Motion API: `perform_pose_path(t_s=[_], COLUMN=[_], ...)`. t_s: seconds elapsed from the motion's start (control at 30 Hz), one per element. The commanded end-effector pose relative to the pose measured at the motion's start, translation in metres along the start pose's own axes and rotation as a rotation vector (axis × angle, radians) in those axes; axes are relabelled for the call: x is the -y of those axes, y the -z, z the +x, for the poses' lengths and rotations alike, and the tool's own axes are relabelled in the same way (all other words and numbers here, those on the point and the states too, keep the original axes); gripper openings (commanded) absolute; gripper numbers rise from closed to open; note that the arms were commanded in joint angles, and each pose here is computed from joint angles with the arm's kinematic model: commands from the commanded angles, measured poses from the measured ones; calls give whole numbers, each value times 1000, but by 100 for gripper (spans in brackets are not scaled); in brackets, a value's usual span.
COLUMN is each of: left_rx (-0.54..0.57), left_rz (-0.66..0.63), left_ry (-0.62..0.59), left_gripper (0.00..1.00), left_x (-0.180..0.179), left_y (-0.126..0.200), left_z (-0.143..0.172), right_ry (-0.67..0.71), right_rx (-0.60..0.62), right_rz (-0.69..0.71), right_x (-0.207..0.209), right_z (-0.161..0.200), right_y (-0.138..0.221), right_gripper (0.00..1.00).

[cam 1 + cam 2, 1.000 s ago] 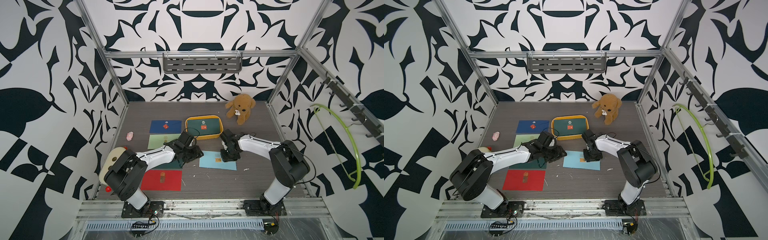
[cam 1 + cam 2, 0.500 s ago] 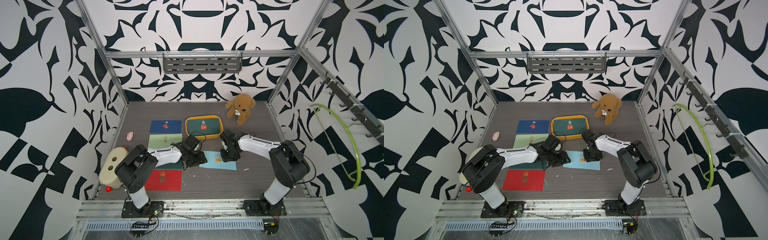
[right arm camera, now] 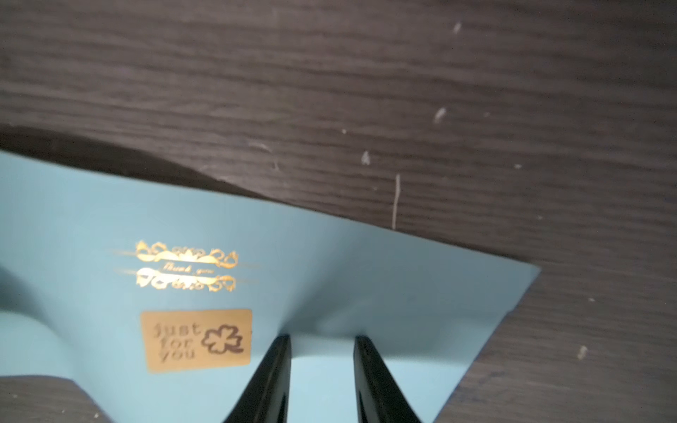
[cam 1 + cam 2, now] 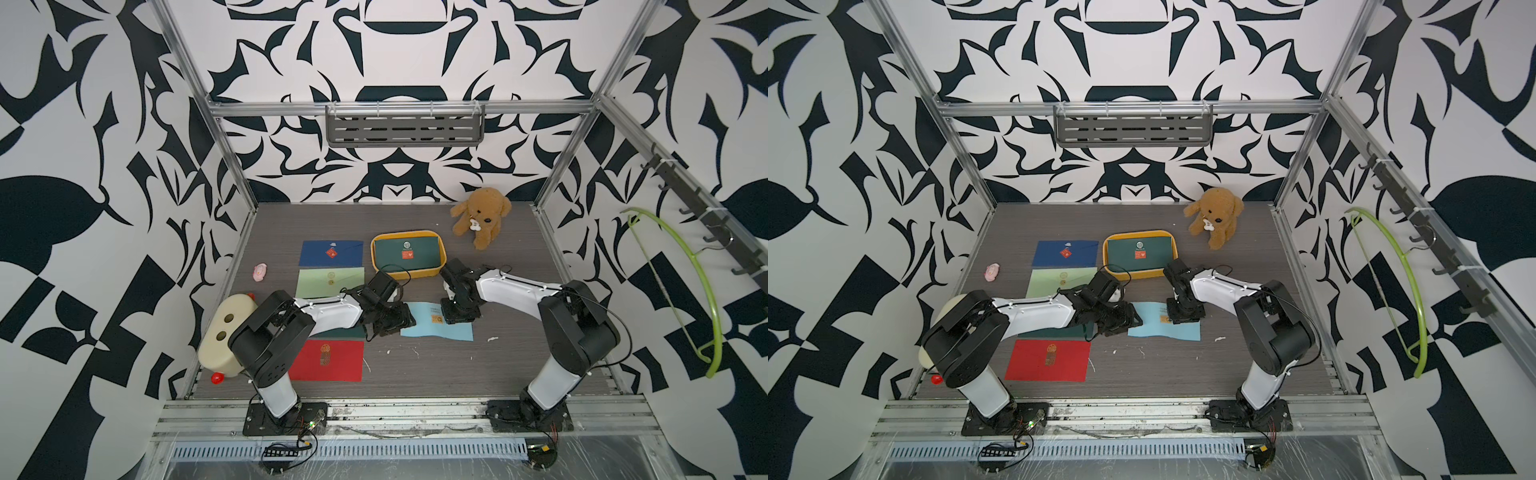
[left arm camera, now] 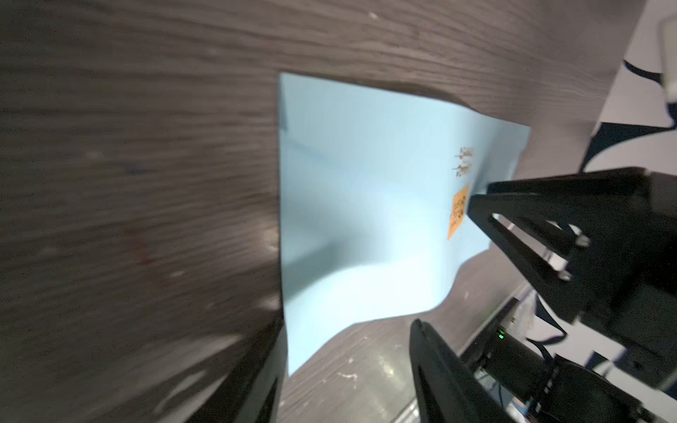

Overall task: Put the sealed envelopes into the storage box
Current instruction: Pick up the envelope from the center of the board.

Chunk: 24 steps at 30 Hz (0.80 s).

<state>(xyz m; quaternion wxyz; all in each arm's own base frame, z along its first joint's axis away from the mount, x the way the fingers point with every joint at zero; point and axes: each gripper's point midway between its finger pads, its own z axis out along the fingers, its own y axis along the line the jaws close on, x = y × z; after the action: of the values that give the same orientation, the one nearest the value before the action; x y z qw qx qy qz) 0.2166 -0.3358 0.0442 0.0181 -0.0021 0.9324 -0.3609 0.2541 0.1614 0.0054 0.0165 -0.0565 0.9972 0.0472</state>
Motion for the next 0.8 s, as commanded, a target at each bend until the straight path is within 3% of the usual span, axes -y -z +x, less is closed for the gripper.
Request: perform_pose_path(t_s=[0.0, 0.27, 0.43, 0.77], left_rx=[-5, 31, 19, 18], left_rz=[212, 182, 121, 100], left_ry=[-93, -98, -125, -169], left_gripper=[59, 59, 59, 48], left_x=[60, 54, 35, 19], left_y=[10, 25, 15, 5], left_z=[-3, -7, -8, -28], right_ry=[36, 35, 45, 68], right_rx=[-42, -42, -42, -39], right_rz=[-60, -60, -60, -52], right_x=[-13, -13, -14, -18], right_z=[10, 10, 11, 12], right_y=[-45, -45, -45, -45], right_gripper=[35, 35, 35, 35])
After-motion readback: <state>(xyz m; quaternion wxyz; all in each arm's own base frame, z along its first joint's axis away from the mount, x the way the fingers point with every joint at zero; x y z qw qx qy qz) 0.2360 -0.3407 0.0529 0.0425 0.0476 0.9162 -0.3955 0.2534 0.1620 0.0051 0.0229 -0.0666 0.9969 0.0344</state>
